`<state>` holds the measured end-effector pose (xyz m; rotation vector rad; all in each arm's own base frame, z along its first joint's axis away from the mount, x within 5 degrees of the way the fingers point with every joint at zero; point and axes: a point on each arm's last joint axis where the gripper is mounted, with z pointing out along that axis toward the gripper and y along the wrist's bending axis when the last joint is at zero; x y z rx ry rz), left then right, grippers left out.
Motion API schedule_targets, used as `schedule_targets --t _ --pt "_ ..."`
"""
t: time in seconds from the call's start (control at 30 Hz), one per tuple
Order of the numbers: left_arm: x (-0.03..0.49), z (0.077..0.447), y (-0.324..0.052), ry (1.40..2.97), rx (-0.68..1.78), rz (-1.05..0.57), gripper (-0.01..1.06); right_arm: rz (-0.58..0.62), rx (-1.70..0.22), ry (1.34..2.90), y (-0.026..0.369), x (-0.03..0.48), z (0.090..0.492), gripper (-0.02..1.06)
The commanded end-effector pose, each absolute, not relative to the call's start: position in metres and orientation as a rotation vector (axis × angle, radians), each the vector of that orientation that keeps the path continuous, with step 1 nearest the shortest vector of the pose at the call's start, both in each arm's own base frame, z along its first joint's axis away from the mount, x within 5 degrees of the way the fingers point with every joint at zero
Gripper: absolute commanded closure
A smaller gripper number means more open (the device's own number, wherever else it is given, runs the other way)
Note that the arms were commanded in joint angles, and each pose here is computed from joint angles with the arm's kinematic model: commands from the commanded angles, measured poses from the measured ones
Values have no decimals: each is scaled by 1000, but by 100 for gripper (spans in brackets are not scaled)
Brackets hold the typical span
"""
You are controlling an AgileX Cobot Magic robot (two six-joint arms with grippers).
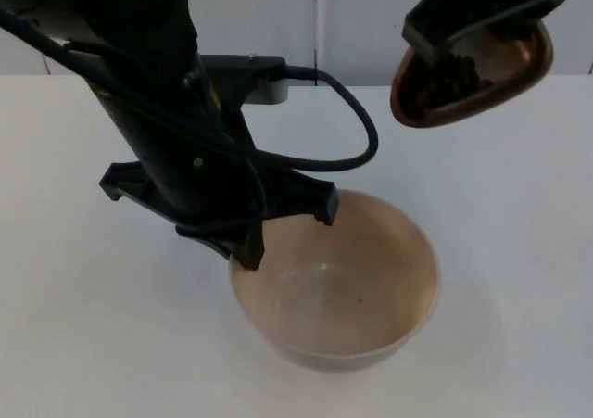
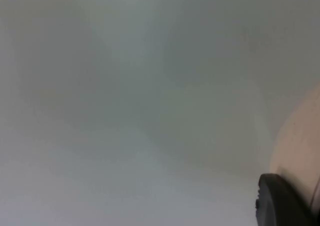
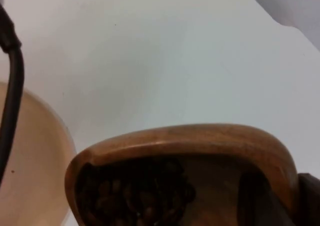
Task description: Pick up the bowl with the left hand and pour the coffee beans from the cup into the bowl with the right hand.
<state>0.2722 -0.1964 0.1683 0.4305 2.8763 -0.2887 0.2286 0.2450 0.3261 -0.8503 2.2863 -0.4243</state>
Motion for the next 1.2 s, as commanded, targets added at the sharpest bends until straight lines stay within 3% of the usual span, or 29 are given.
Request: schedule_targets --t 0.0,0.33,0.77,0.87,1.17 --pt "272 169 -198 2871 422 -300 105 -431 -868 2258 244 227 332 104" --pt "272 169 -198 2871 422 -300 105 -526 -990 2274 259 237 302 104" --pt "272 169 -198 2863 420 -304 105 -517 -1087 2164 270 237 324 104" --pt "272 169 -198 2863 420 -304 105 -604 -1177 2131 275 237 320 104" --pt "272 169 -198 2863 420 -304 105 -704 -1268 2043 289 232 311 104"
